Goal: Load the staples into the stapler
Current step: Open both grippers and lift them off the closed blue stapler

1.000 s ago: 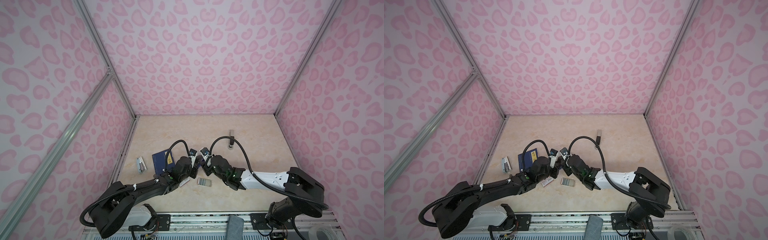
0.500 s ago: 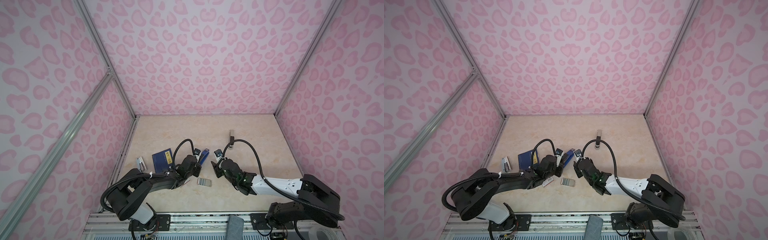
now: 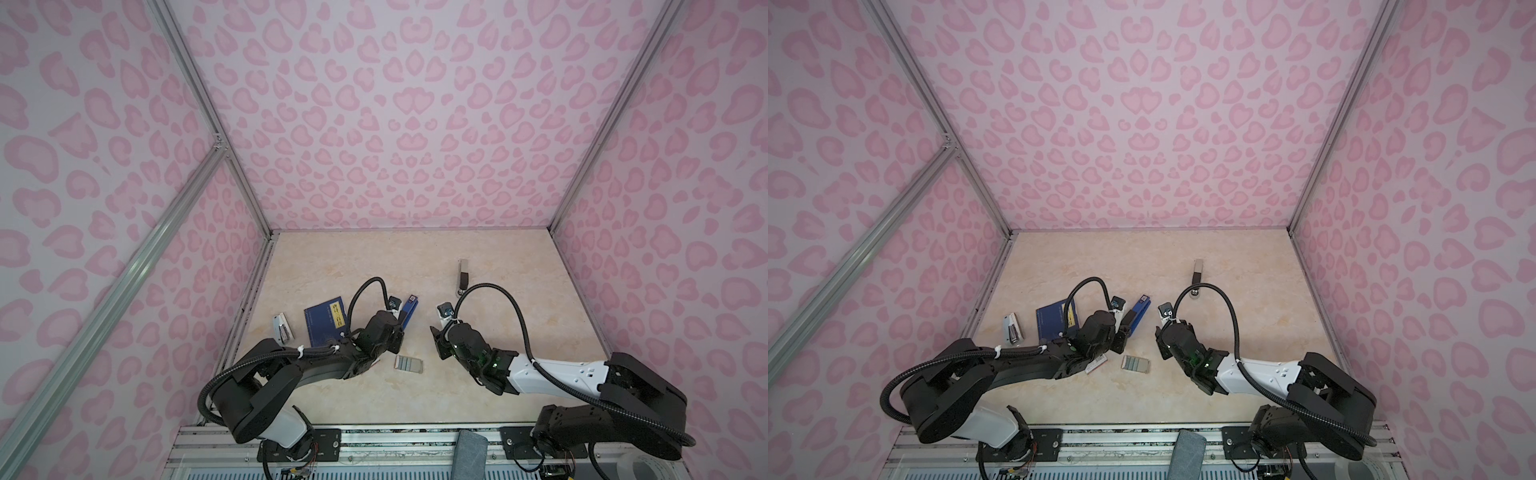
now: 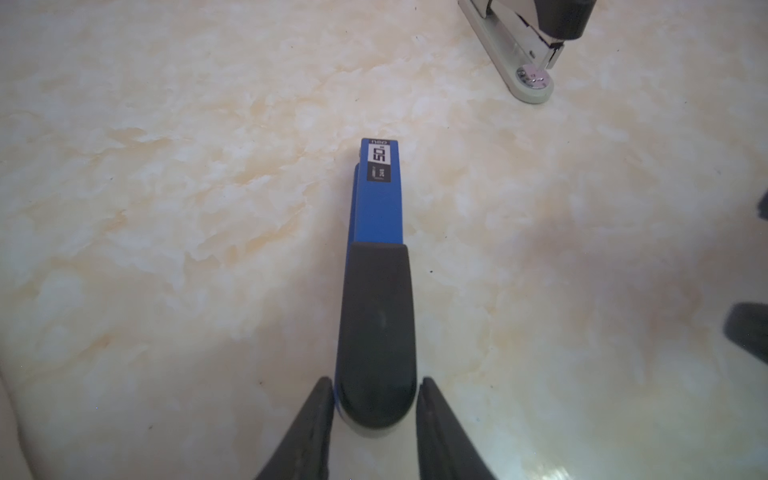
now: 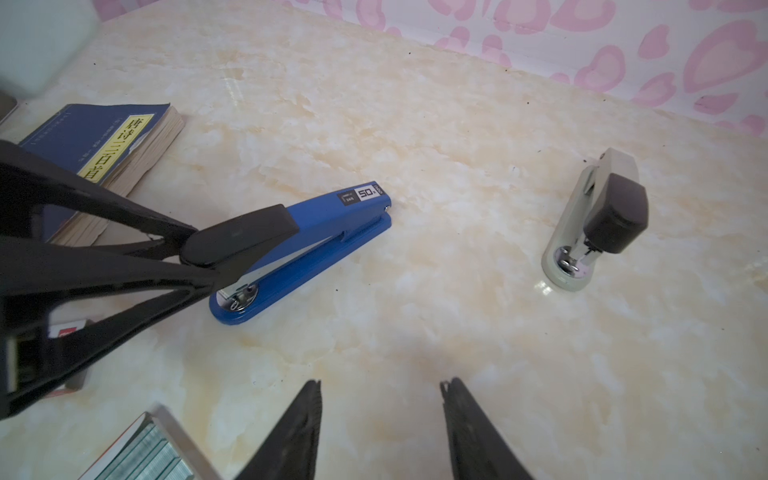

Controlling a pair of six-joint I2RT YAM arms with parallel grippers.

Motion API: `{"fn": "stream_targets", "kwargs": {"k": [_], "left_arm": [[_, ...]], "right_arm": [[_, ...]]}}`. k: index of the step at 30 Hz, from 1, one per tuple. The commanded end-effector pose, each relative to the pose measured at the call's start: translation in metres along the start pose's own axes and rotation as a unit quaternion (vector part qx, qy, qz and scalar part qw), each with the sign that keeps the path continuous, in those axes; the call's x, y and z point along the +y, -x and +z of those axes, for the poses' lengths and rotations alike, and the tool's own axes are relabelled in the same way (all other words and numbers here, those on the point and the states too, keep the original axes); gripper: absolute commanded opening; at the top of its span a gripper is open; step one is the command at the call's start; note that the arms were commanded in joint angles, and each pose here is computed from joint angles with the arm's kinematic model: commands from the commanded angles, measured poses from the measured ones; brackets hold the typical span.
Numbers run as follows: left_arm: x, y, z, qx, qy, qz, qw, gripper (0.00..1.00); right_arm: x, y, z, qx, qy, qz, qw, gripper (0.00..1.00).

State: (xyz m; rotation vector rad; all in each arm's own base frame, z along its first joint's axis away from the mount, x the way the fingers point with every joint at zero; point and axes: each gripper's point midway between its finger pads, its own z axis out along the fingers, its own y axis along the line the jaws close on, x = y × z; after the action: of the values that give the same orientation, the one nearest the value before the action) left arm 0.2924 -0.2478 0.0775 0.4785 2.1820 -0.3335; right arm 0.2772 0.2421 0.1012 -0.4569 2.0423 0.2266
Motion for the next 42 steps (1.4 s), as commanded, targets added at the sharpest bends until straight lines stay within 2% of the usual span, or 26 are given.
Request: {"fn": "stream_targets", "kwargs": {"k": [1, 6, 10, 17, 19, 24, 28, 36, 42], "left_arm": [[0.004, 0.004, -0.011, 0.001, 0.007, -0.011, 1.000, 0.48], [0.006, 0.013, -0.013, 0.053, 0.025, -0.006, 0.998, 0.60], [0.004, 0.014, -0.002, 0.117, 0.033, -0.005, 0.993, 0.60], [0.003, 0.006, 0.018, 0.184, 0.048, 0.012, 0.982, 0.59], [0.002, 0.004, 0.022, 0.194, 0.049, 0.015, 0.980, 0.52], [0.003, -0.009, 0.030, 0.222, 0.052, 0.023, 0.973, 0.29], [0.004, -0.022, 0.035, 0.238, 0.054, 0.024, 0.970, 0.17], [0.004, -0.026, 0.037, 0.240, 0.057, 0.021, 0.969, 0.15], [0.009, -0.009, 0.040, 0.221, 0.066, 0.004, 0.973, 0.20]], "right_arm": [[-0.003, 0.001, 0.000, -0.004, -0.007, 0.010, 1.000, 0.50], [-0.002, 0.000, -0.001, -0.002, -0.003, 0.011, 1.000, 0.49], [-0.002, 0.001, -0.003, -0.003, 0.001, 0.018, 1.000, 0.49], [-0.005, -0.001, -0.007, 0.002, -0.002, 0.021, 1.000, 0.49], [-0.006, -0.001, -0.008, 0.000, -0.002, 0.021, 1.000, 0.49], [-0.008, -0.001, -0.008, 0.000, -0.003, 0.024, 1.000, 0.49], [-0.009, -0.001, -0.007, -0.001, -0.003, 0.026, 1.000, 0.49], [-0.011, 0.000, -0.007, -0.002, -0.005, 0.030, 1.000, 0.49], [-0.014, 0.002, -0.009, -0.008, -0.007, 0.037, 0.999, 0.49]]}}
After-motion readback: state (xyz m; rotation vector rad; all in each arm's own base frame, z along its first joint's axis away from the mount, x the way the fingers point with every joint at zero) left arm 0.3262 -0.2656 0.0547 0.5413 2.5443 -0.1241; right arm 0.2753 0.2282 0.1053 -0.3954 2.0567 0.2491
